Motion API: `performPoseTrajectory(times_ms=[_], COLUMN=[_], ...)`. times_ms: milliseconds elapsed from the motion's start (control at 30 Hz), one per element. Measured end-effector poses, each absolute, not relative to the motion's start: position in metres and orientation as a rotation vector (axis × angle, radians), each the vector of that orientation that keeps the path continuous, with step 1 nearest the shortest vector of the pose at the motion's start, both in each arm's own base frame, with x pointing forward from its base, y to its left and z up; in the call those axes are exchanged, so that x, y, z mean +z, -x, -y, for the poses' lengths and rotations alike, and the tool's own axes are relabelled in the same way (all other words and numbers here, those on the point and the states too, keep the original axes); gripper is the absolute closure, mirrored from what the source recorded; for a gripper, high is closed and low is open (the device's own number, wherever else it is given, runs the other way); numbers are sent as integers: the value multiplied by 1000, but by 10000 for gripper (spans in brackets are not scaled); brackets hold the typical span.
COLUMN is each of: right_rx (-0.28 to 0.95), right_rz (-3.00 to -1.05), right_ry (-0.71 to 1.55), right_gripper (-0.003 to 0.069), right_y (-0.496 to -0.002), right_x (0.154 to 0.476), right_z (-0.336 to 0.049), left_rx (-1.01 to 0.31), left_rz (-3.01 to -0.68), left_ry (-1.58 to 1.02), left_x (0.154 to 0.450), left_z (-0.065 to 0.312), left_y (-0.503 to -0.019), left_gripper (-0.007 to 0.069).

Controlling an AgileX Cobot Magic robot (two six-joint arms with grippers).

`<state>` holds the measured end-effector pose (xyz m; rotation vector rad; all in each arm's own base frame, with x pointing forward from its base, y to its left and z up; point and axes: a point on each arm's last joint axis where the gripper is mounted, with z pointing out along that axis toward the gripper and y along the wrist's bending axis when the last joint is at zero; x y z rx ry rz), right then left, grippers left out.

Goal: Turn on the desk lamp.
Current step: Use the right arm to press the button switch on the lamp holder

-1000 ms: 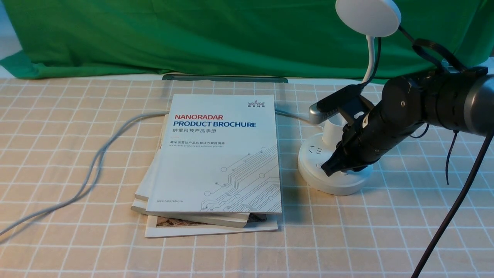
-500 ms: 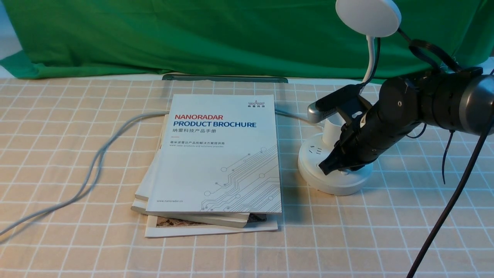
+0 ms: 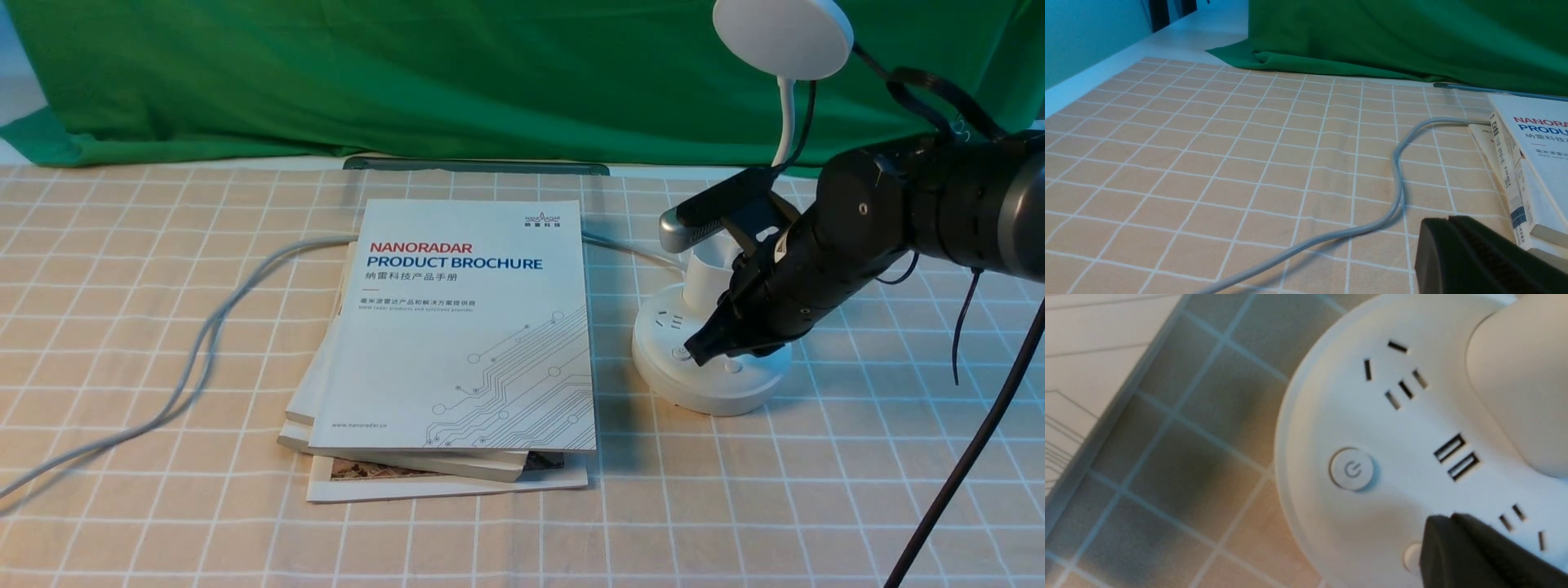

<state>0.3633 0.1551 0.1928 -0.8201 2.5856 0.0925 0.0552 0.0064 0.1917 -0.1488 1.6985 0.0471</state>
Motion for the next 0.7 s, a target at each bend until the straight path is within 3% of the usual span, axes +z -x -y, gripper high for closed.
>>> performPoseTrajectory(times_ms=[700], right_rx=[62], right_rz=[-2635], right_ry=[809], right_gripper=[629], right_y=[-363], right_x=[183], right_z=[-153], left_rx=[47], left_rz=[-1699], left_ry=[149], left_x=[192], left_z=[-6], left_y=[-55], left_gripper=[604])
